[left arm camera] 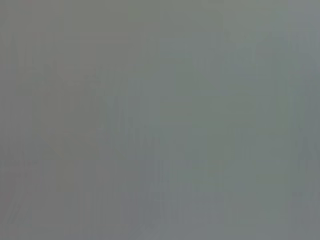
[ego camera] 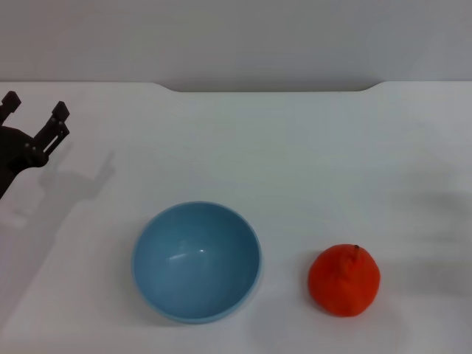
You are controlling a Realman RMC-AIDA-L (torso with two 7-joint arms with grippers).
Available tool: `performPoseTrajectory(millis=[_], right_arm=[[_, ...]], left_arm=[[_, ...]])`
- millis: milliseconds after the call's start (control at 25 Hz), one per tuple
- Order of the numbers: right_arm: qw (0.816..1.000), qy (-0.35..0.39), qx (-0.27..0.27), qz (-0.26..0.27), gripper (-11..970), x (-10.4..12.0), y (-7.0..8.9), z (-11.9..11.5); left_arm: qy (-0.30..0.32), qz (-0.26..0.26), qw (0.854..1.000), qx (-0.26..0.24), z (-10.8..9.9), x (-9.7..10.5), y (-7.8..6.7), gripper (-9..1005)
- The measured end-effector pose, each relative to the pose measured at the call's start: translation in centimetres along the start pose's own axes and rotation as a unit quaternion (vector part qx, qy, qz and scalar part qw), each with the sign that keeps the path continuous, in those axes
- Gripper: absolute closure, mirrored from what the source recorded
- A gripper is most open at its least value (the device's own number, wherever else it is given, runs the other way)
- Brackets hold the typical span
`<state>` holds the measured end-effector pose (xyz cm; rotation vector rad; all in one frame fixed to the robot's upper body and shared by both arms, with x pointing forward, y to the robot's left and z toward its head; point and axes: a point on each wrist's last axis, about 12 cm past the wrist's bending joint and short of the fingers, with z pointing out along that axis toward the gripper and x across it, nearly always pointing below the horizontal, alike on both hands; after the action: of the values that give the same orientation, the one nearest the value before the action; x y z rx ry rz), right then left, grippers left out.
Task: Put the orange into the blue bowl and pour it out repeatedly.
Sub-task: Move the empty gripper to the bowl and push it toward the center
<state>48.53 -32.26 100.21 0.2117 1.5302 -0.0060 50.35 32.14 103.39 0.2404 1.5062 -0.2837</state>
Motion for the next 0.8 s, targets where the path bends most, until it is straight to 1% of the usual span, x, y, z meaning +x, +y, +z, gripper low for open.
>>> performPoseTrajectory(millis=[600,680,800], right_arm=[[1.000,0.003,0.002,0.002,451,-0.1,0.0,0.5],[1.000,0.002,0.001,0.002,452,-0.1,0.0,0.6],[1.000,0.001,0.001,0.002,454,-0.2,0.0,0.7]], left_arm=[[-0.002,-0.001,1.000,0.013,0.3,-0.1,-0.4,194],[-0.011,-0.024,1.000,0.017,0.9,-0.6,-0.4,194],[-0.030,-0.057,0.997,0.033,2.6,-1.9,-0.3,194]])
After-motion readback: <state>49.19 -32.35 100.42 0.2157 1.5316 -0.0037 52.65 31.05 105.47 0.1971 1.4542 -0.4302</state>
